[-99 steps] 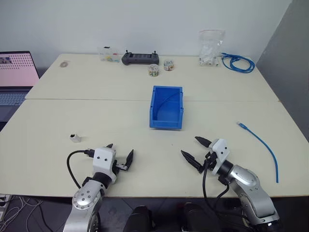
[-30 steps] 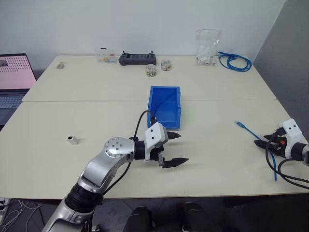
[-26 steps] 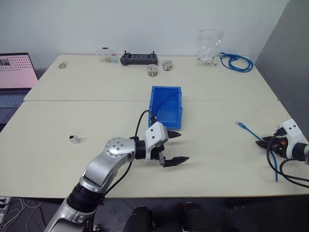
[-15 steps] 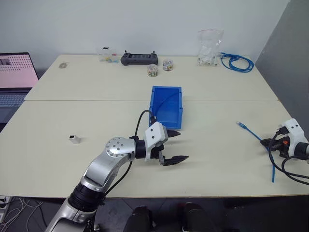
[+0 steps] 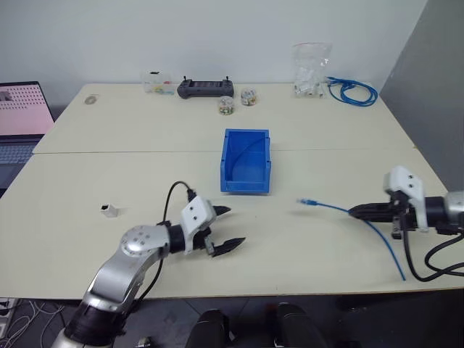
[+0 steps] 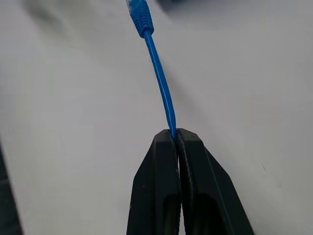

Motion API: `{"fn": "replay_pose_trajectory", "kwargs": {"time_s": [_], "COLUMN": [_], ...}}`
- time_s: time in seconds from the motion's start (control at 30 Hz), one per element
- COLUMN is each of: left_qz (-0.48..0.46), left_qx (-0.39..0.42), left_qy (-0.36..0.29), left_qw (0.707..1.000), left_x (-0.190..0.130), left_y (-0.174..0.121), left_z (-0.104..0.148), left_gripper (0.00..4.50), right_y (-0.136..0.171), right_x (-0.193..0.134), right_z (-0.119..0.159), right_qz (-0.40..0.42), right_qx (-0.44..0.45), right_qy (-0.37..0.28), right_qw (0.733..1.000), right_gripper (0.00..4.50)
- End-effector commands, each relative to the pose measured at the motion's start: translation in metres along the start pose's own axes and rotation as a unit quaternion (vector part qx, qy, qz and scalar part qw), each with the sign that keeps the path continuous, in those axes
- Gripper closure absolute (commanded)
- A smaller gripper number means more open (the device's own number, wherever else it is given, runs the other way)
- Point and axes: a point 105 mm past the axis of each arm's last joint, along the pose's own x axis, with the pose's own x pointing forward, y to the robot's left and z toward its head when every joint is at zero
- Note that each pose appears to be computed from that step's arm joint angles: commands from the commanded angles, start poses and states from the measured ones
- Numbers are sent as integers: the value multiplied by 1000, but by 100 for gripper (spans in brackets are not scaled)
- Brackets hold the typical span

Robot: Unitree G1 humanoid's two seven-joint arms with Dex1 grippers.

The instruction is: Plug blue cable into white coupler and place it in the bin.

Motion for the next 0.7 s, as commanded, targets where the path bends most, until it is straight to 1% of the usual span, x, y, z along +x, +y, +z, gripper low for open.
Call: {"fn": "replay_pose_trajectory", "kwargs": {"time_s": [0.03,0.13,0.2,0.27,0.37,0.5,0.63,0.7], "left_qz": [16,37,35,36,65,94,93,88], "left_qx": [26,24,23,27,36,52,54,56], "left_qy": [4,40,64,79,92,87,83,79], "left_qw": [1000,998,997,996,993,990,991,991], "left_x": [-22,-47,-63,-73,-88,-95,-94,-91], "left_y": [-1,1,0,1,14,28,29,31], "left_z": [-1,-21,-30,-36,-41,-42,-45,-46], "left_gripper": [0,0,0,0,0,0,0,0], "right_y": [17,20,21,21,22,22,17,13], "right_x": [33,76,97,107,127,154,171,177], "right_z": [21,37,47,51,56,57,54,58], "right_qz": [66,102,117,127,141,152,147,137], "right_qx": [-48,-75,-82,-86,-94,-104,-97,-82], "right_qy": [-7,-17,-26,-26,-21,-5,11,5], "right_qw": [997,992,989,988,985,983,984,987], "right_gripper": [447,447,447,447,447,447,447,402]}}
